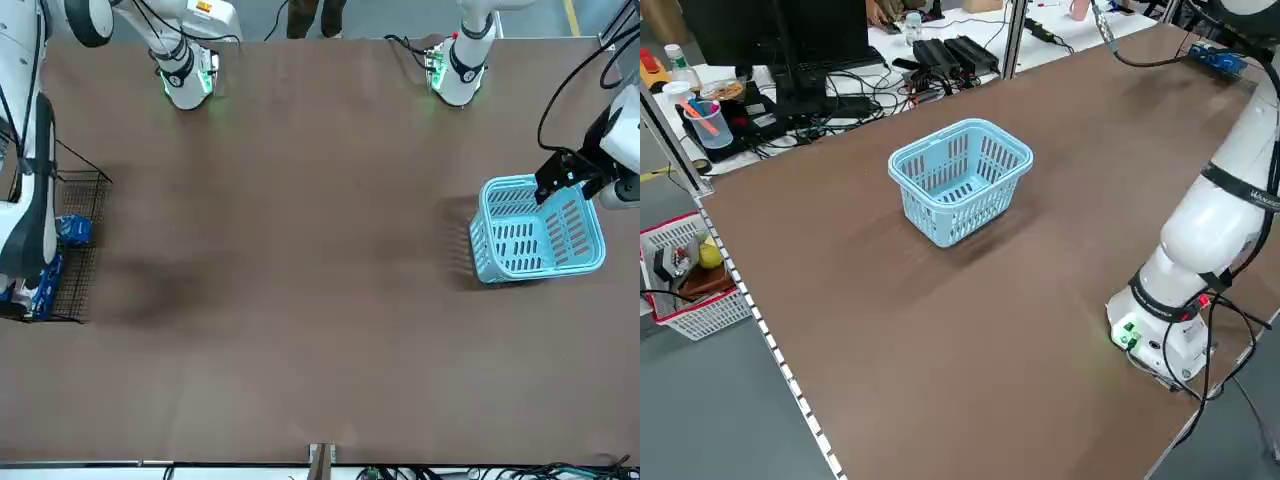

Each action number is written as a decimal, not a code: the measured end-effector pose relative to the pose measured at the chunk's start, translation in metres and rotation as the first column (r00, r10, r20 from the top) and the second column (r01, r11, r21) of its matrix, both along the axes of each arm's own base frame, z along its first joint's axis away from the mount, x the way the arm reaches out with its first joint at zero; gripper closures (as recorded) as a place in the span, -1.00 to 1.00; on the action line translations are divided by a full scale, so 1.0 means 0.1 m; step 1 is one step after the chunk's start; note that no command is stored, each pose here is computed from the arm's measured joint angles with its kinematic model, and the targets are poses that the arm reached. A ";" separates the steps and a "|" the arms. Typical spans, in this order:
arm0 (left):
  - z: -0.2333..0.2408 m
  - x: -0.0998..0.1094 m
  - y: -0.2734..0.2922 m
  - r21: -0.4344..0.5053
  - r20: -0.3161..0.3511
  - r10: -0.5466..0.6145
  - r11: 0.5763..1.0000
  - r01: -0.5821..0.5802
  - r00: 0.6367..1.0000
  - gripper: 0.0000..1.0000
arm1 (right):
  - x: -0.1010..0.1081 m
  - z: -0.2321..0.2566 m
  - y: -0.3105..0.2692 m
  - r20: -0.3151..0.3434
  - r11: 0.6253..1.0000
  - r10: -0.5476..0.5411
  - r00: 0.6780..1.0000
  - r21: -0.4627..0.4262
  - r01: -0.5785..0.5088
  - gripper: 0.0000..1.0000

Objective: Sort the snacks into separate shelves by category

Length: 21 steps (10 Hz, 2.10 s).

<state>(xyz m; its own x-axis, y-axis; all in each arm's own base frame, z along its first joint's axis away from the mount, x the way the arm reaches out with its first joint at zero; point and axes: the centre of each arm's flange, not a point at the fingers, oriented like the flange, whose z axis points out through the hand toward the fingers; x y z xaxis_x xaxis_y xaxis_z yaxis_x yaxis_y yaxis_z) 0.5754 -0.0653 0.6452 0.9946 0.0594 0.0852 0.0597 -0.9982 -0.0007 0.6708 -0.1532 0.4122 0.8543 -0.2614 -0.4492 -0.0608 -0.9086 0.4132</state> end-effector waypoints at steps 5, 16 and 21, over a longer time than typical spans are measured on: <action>0.00 -0.01 0.08 0.002 -0.010 0.014 1.000 -0.013 1.000 -1.00 | 0.32 0.24 0.64 0.211 0.971 0.166 0.963 0.134 -0.197 -0.98; 0.18 -0.10 0.16 0.002 0.009 0.029 1.000 -0.029 1.000 -1.00 | -0.45 1.67 2.15 0.482 0.968 -0.088 0.872 0.247 -0.039 -0.98; 0.19 -0.11 0.16 0.002 0.010 0.029 1.000 -0.029 1.000 -1.00 | -1.00 2.05 1.38 0.501 0.930 0.112 0.858 0.252 -0.268 -0.98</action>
